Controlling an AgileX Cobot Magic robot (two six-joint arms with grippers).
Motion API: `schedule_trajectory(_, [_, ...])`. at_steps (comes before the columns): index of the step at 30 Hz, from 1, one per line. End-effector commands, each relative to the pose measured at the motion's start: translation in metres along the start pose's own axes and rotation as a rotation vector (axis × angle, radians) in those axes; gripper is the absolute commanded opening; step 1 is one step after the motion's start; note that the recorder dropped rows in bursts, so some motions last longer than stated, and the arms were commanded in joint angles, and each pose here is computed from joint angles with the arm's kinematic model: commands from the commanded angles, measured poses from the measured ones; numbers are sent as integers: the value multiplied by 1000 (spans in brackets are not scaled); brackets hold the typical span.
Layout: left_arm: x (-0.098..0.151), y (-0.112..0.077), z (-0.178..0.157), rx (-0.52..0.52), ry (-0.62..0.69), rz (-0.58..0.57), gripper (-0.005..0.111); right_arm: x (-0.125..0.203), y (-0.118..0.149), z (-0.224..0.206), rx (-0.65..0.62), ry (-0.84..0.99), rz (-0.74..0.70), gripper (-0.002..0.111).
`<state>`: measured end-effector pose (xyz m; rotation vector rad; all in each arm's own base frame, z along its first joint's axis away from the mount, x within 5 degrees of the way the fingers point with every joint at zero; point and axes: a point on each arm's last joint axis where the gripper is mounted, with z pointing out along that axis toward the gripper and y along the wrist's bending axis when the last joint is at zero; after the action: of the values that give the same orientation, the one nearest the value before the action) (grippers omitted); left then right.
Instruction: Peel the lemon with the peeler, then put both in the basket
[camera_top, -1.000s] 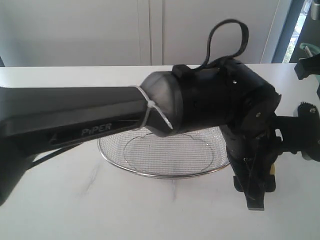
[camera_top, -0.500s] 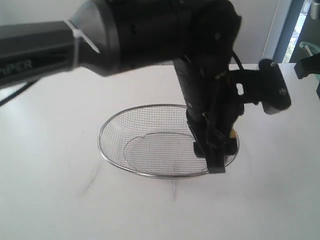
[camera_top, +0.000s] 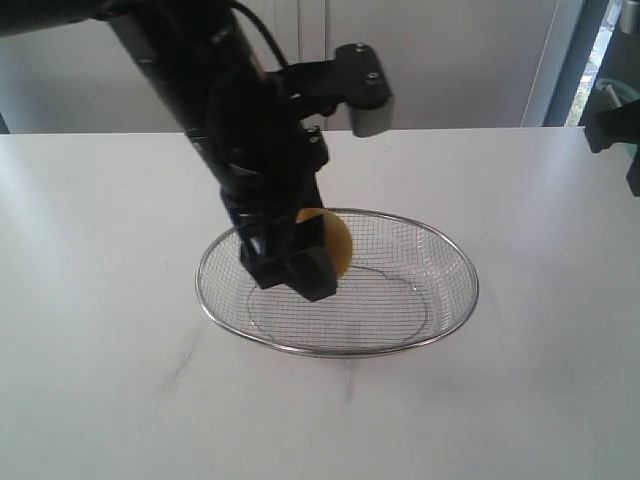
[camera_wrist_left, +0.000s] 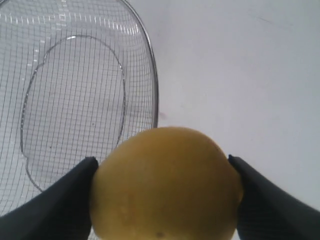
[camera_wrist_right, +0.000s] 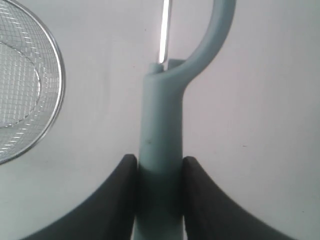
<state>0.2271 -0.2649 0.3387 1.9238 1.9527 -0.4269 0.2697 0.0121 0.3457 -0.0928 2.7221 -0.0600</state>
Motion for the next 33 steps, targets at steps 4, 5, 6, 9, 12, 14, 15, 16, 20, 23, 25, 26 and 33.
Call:
schedule_trajectory(4, [44, -19, -29, -66, -97, -83, 0, -4, 6, 0, -83, -48, 37, 0])
schedule_trajectory(5, [51, -21, -30, -69, -93, -92, 0, -4, 7, 0, -90, -48, 40, 0])
schedule_trajectory(6, [58, -24, -32, -73, -90, -104, 0, -4, 8, 1, -101, -46, 46, 0])
schedule_trajectory(9, [81, -36, -39, -87, -79, -127, 0, -6, 9, 6, -103, -36, 47, 0])
schedule_trajectory(12, [88, -46, -44, -106, -93, -128, 0, -7, 9, 10, -102, -51, 49, 0])
schedule_trajectory(14, [90, -53, -51, -111, -114, -124, 0, -5, 9, 15, -106, -47, 52, 0])
schedule_trajectory(15, [90, -55, -54, -111, -123, -126, 0, -4, 10, 17, -115, -41, 50, 0])
schedule_trajectory(16, [90, -56, -55, -115, -128, -128, 0, -3, 11, 19, -125, -34, 39, 0])
schedule_trajectory(20, [86, -62, -61, -97, -180, -140, 0, -2, 19, 25, -210, -52, -2, 0])
schedule_trajectory(23, [81, -65, -61, -60, -231, -167, 0, -2, 28, 25, -308, -70, -60, 0])
schedule_trajectory(25, [80, -65, -62, -55, -244, -173, 0, -3, 35, 22, -380, -98, -102, 0])
schedule_trajectory(26, [79, -65, -62, -52, -255, -178, 0, -4, 37, 21, -408, -111, -118, 0])
schedule_trajectory(33, [79, -65, -62, -50, -258, -180, 0, -6, 38, 21, -412, -134, -120, 0])
